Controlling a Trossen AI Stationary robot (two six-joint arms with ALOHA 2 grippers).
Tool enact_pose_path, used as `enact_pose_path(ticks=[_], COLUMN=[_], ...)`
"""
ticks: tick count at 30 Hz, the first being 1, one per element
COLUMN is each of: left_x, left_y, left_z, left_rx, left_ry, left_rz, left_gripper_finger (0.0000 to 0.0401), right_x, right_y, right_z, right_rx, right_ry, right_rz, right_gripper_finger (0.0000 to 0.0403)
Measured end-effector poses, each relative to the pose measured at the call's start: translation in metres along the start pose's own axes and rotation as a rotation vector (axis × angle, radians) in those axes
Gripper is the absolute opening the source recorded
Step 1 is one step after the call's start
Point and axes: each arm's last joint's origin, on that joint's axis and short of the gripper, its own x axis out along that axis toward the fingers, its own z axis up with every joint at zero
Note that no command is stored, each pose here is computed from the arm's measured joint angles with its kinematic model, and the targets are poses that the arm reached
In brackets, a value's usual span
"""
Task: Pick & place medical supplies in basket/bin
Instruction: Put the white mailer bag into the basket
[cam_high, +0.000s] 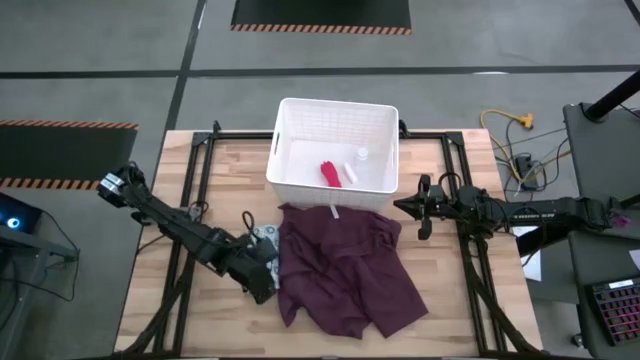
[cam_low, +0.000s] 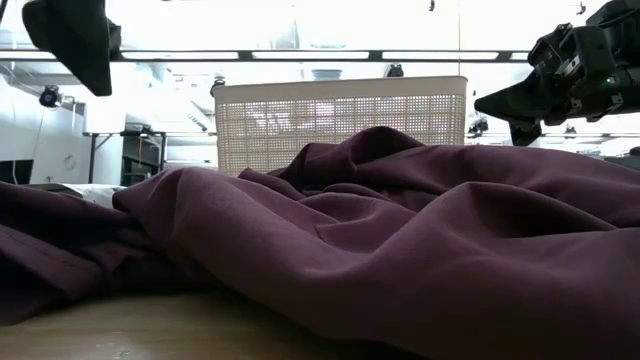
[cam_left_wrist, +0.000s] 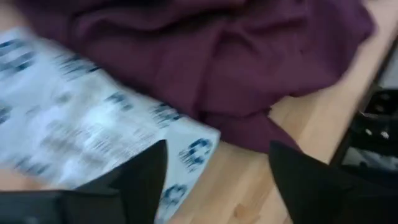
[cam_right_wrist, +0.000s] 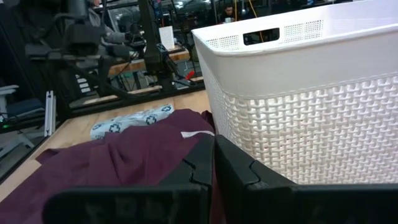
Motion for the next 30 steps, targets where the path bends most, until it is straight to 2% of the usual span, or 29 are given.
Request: enact_pose_path(ticks=[2,4,9,15,20,22,24,27,30], left_x=[0.008,0.015,0.025,0.028,0.032,0.037,0.044,0.056,0.071], left_y=[-0.003,-0.002,0.005,0.001,-0.029,-0.042,-0.047,-0.052,-0.062], left_z=[-0.004,-0.009,-0.023,-0.032,-0.033,-0.032,-0.033,-0.034,-0.037], left_rx=[0.051,0.081,0.127,0.192,0.331,0.397,0.432,0.408,0.403], left_ry=[-0.020,-0.024,0.012,0.019,0.064,0.101,0.155,0.214,0.219], left_rz=[-0.051,-0.069,-0.033,-0.056,-0.053,0.018,0.171,0.368,0.393], left_gripper_finger=[0.0282,0.0289,0.0281,0.0268,0.0257,0.0251,0.0245,0.0242,0.0242], right_x=[0.000,0.000,0.000,0.000,0.000,0.000,0.000,0.000,0.000], right_y=[0.000,0.000,0.000,0.000,-0.001,-0.001,-0.001,-0.001,-0.001], right_z=[0.000,0.000,0.000,0.000,0.000,0.000,0.000,0.000,0.000], right_rx=[0.000,0.000,0.000,0.000,0.000,0.000,0.000,0.010,0.013], right_ry=[0.000,0.000,0.001,0.001,-0.002,-0.004,-0.004,-0.004,-0.004], right_rz=[0.000,0.000,0.000,-0.002,-0.018,-0.026,-0.028,-0.028,-0.028], right_gripper_finger=[0.0009,0.0009,0.0009,0.0009,0.0009,0.0009,0.0009,0.0009,0.0009])
